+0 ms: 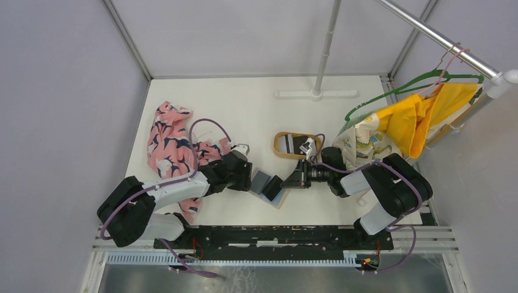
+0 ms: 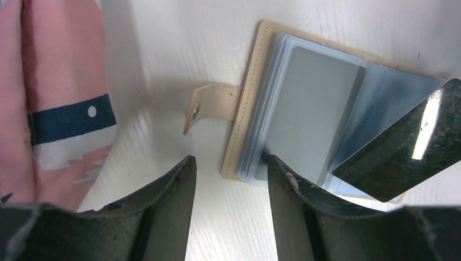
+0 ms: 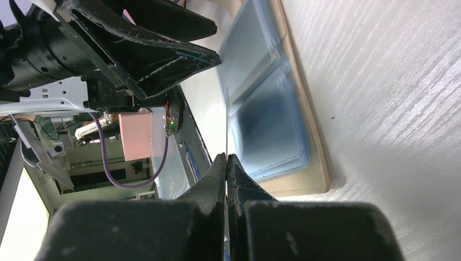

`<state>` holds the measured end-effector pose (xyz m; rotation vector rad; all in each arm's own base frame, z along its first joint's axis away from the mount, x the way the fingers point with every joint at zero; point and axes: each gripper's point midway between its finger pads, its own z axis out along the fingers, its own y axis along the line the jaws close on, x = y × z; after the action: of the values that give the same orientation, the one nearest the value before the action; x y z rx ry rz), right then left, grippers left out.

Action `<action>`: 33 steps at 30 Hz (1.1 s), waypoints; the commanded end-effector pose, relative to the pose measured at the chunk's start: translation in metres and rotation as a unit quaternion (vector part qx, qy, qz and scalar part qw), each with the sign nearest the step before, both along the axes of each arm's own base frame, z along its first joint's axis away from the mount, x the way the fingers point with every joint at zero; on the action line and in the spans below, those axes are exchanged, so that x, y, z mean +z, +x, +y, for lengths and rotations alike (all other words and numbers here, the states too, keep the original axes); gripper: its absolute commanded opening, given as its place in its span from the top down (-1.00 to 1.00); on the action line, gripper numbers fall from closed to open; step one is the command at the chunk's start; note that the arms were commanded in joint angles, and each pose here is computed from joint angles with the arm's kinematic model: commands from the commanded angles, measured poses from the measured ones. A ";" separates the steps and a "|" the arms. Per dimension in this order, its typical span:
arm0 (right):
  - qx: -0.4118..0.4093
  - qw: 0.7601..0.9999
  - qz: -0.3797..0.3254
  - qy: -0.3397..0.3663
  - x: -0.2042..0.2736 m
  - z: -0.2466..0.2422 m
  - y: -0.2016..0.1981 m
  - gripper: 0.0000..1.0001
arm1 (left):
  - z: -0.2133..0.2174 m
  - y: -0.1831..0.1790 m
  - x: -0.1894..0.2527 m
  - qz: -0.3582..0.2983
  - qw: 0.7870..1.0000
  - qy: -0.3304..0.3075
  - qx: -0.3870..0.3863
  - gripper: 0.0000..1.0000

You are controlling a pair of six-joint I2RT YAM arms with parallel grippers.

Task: Put the credit cards into the card holder
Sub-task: Insert the credit card into the card holder.

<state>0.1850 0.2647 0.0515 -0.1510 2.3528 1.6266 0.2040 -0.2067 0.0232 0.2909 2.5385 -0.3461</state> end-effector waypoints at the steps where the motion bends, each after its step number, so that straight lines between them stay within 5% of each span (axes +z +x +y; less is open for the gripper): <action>1: 0.009 0.999 -0.044 0.018 0.018 0.006 0.009 1.00 | -0.005 0.006 0.004 -0.006 0.999 -0.037 0.001 -0.16; 33: -0.086 0.995 -0.016 -0.057 -0.018 -0.015 0.016 1.00 | -0.011 -0.007 -0.009 0.023 0.996 -0.083 -0.013 0.04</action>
<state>0.1968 0.2491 0.0310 -0.0149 2.3896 1.4193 0.2064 -0.2176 0.0213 0.2587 2.4927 -0.5483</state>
